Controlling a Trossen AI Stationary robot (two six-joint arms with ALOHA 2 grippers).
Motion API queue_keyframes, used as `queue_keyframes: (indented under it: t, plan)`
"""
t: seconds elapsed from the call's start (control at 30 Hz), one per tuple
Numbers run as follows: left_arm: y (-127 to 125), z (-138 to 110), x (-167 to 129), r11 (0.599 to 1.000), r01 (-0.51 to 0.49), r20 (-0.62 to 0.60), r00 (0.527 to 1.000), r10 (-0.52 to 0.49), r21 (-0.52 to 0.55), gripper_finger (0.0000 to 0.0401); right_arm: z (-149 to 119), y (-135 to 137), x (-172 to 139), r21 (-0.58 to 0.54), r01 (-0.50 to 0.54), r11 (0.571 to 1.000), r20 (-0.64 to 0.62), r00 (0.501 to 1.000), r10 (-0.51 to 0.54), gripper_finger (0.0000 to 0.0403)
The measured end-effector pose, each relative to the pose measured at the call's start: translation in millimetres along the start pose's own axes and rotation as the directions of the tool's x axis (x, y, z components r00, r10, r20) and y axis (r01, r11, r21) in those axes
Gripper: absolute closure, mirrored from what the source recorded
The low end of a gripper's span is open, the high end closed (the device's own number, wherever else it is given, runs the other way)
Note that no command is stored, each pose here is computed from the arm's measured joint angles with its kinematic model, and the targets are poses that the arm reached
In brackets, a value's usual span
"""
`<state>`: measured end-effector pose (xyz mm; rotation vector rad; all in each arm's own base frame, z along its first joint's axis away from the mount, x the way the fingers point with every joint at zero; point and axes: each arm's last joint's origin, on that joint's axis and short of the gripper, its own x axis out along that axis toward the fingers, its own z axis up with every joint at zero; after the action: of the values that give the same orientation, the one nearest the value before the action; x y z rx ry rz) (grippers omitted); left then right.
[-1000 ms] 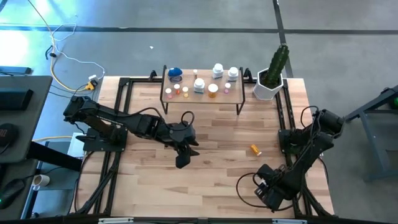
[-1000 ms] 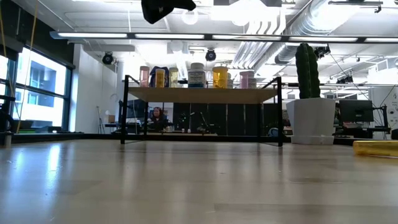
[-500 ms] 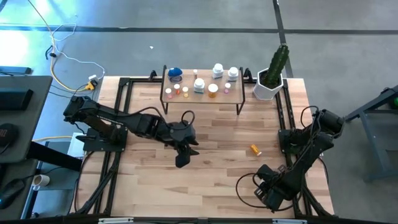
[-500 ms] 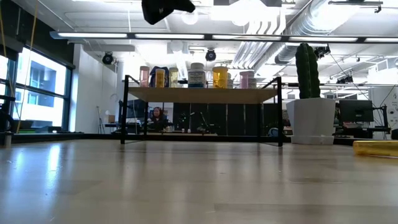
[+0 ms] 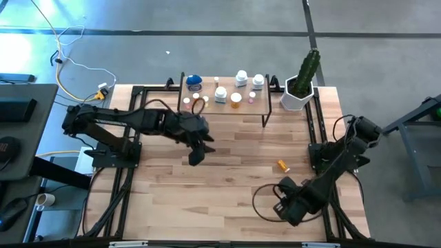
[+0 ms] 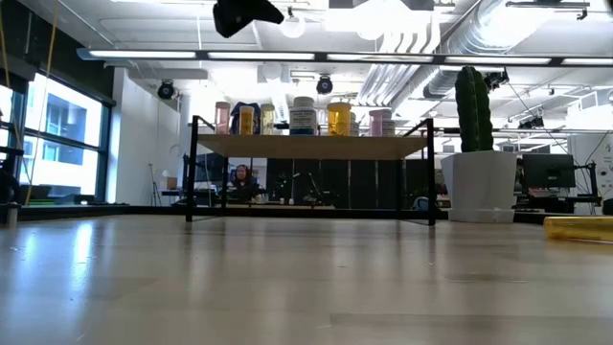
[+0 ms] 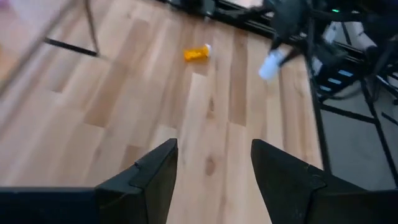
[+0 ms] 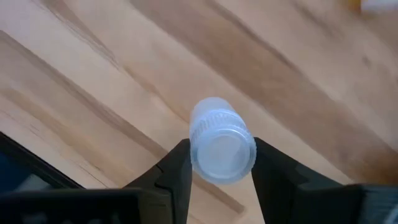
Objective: Pick and place medicine bottles onto shelf by color
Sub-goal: Put the white pill bottle on the shelf
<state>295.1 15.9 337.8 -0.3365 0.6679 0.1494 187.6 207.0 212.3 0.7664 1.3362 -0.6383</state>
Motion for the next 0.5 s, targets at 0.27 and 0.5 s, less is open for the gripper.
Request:
queue_keyframes:
  t: [0.27, 0.5]
  plan:
    - [25.8, 11.0, -20.6, 0.998, -0.052, 0.073, 0.996, 0.054, -0.017, 0.0206, 58.3, 7.9, -22.9, 0.016, -0.083, 0.996, 0.08, 0.993, 0.082, 0.0279]
    - [46.0, 14.3, -35.7, 0.997, -0.08, 0.086, 0.993, 0.08, 0.006, 0.0206, 115.1, 7.3, -44.1, 0.0, -0.121, 0.993, 0.135, 0.984, 0.12, 0.0279]
